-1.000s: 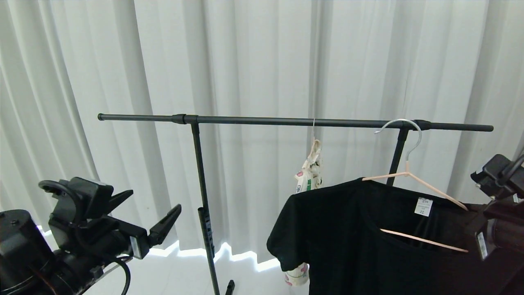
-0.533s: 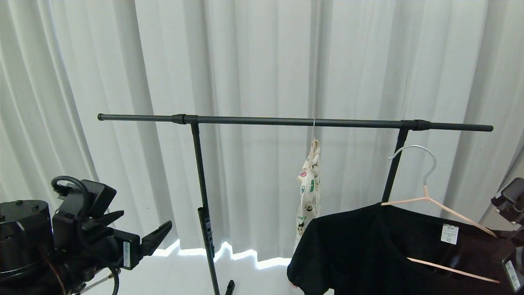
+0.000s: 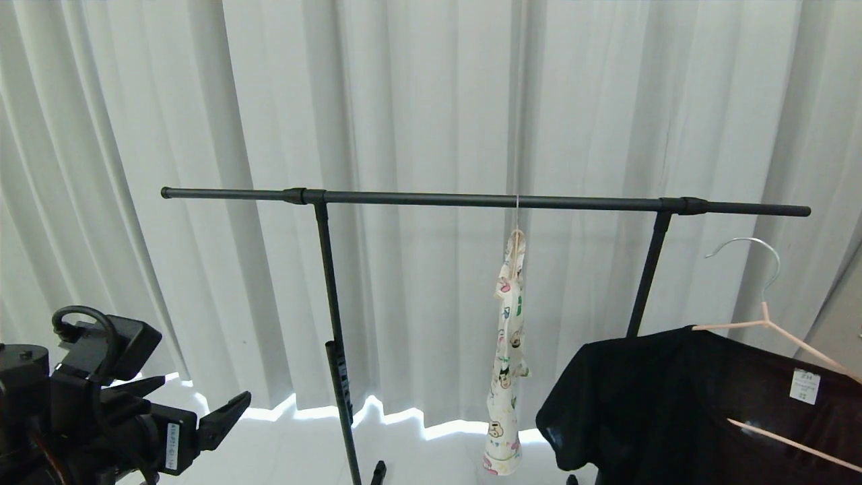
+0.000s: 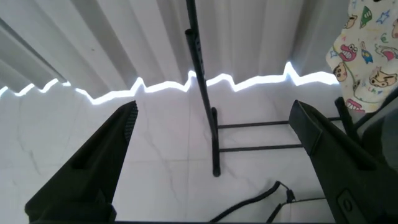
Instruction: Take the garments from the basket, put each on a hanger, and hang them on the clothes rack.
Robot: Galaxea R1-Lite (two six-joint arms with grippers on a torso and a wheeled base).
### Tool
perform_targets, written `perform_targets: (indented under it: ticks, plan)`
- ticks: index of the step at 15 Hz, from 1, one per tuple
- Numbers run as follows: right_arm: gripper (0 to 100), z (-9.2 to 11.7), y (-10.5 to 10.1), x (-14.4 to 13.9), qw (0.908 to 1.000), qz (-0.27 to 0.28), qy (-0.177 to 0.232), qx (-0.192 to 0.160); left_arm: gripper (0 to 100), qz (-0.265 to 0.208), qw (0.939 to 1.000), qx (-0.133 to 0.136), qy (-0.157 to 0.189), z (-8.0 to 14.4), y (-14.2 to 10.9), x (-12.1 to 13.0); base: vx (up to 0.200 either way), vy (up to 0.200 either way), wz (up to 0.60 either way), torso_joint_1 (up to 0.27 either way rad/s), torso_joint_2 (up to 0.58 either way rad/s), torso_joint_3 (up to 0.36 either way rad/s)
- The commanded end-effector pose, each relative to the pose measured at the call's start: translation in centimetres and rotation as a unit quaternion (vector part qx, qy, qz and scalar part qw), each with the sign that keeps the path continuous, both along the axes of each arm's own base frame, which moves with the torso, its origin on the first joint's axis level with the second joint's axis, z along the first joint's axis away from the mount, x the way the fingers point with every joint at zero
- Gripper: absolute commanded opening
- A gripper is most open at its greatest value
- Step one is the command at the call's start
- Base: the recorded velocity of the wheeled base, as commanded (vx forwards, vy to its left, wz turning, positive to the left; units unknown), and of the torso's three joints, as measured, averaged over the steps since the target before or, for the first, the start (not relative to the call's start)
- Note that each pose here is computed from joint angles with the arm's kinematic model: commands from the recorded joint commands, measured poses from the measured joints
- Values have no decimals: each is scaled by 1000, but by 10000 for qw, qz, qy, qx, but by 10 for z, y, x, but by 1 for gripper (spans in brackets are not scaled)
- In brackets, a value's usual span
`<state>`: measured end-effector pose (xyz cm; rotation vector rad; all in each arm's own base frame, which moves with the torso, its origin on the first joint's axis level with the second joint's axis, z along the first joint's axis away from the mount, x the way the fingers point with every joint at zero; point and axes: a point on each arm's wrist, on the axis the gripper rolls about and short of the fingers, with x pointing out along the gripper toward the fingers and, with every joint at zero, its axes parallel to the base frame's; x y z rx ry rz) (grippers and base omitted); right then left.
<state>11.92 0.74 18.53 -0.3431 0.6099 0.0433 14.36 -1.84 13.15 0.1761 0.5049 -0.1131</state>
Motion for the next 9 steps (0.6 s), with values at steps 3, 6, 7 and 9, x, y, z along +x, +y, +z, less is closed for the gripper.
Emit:
perform_targets:
  ticks: [3, 6, 7, 9]
  plan:
    - [0, 31, -11, 51, 9963, -828, -164, 178, 100, 8, 9987, -63, -504, 19, -1, 5, 0, 0, 0, 0, 0, 0]
    - [0, 37, -7, 74, 9938, -1100, 165, -46, 100, 5, 9983, -66, -573, 22, -1, 7, 67, 0, 0, 1, 1, 1]
    - [0, 33, -6, 79, 9924, -1191, 285, 80, 100, -2, 9983, -52, -574, 22, -1, 7, 200, 0, 0, 12, 2, 2]
    - [0, 30, 8, 83, 9909, -1252, 302, 381, 100, -39, 9984, 25, -572, 22, -1, 7, 200, 0, 0, -5, -2, 2]
